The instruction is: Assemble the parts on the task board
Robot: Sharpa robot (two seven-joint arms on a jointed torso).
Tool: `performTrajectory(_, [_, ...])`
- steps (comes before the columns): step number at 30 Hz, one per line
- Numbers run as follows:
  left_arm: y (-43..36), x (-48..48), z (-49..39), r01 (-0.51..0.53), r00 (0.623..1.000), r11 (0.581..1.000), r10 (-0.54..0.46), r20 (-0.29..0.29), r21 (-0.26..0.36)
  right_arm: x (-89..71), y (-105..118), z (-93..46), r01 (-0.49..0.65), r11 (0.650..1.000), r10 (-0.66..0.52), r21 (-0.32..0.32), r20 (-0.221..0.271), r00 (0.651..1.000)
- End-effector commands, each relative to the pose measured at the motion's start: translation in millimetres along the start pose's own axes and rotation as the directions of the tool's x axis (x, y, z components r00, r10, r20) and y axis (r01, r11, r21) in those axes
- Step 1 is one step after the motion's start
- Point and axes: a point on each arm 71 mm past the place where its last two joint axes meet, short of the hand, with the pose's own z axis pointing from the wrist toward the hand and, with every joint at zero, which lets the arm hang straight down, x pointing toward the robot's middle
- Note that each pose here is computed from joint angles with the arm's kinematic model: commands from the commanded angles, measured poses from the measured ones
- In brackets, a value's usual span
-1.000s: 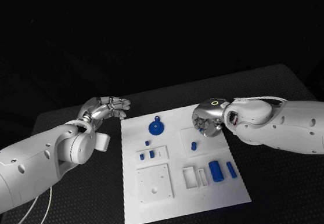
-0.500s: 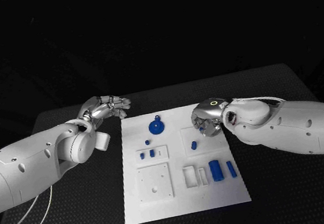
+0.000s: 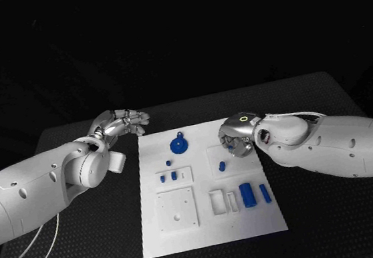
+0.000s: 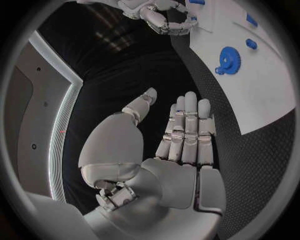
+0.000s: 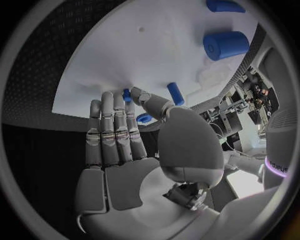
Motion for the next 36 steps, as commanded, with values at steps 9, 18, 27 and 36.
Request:
performTrajectory(9, [-1.8, 1.2, 0.6, 0.009, 1.000, 1.000, -0.009, -0.009, 0.008, 12.9, 0, -5.3, 0.047, 0.999, -0.046, 0.011, -0.037, 0.998])
performTrajectory(18, [-2.0, 1.8, 0.9, 0.009, 1.000, 1.000, -0.009, -0.010, 0.009, 10.3, 2, -7.8, 0.037, 0.999, -0.037, 0.011, -0.011, 0.999])
performTrajectory(27, [-1.8, 1.2, 0.8, 0.008, 1.000, 1.000, -0.008, -0.008, 0.008, 2.9, 0, -10.1, 0.026, 0.999, -0.027, 0.022, 0.018, 0.999])
performTrajectory(36, [-1.3, -0.3, 0.8, 0.010, 1.000, 1.000, -0.010, -0.003, 0.005, -10.3, -1, -10.6, 0.005, 1.000, -0.006, 0.016, 0.043, 0.999])
